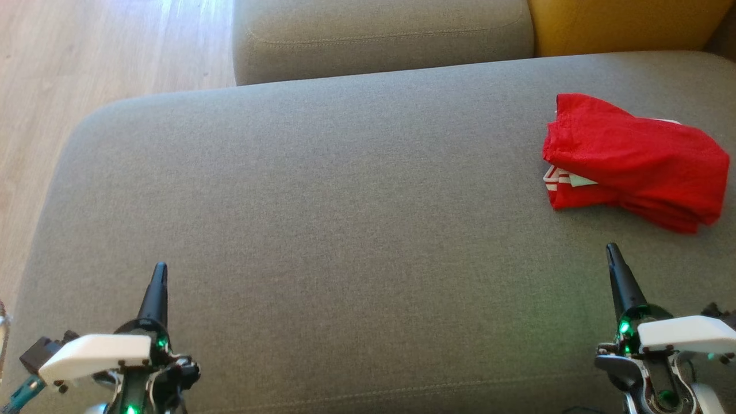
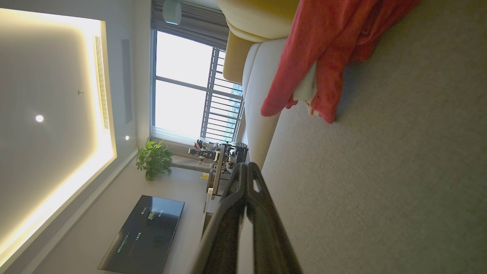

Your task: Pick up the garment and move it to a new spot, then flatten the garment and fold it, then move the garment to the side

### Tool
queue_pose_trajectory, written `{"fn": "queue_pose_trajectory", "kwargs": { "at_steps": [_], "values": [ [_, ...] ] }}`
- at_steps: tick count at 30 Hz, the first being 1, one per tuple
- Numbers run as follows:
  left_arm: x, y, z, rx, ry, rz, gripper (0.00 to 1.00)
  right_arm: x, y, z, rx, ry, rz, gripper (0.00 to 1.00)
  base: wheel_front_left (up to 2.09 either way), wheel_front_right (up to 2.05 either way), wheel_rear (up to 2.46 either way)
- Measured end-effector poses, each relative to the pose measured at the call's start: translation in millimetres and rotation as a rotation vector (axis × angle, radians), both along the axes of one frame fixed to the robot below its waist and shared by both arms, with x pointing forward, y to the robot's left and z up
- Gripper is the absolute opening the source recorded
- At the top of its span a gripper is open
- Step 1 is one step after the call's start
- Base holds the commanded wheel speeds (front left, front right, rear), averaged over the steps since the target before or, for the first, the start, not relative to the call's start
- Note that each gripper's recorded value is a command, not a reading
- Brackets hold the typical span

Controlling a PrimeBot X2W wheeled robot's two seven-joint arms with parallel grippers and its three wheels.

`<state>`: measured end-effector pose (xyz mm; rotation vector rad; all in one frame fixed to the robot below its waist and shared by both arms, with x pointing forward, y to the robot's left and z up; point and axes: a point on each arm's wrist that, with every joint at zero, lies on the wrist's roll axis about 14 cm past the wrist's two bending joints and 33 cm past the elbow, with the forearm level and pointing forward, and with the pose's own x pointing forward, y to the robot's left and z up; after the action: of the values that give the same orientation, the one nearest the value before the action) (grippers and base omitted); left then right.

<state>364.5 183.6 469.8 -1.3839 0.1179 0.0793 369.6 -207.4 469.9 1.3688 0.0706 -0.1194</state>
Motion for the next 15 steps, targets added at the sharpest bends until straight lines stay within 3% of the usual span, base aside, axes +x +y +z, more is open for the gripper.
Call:
{"fn": "queue_pose_trajectory", "kwargs": {
  "at_steps": [15],
  "values": [
    [5.5, 3.1, 2.4, -0.157, -0.016, 0.010, 0.00, 1.3, 0.5, 2.9, 0.164, -0.021, -0.004, 0.00, 0.00, 0.00, 0.00]
  ]
}}
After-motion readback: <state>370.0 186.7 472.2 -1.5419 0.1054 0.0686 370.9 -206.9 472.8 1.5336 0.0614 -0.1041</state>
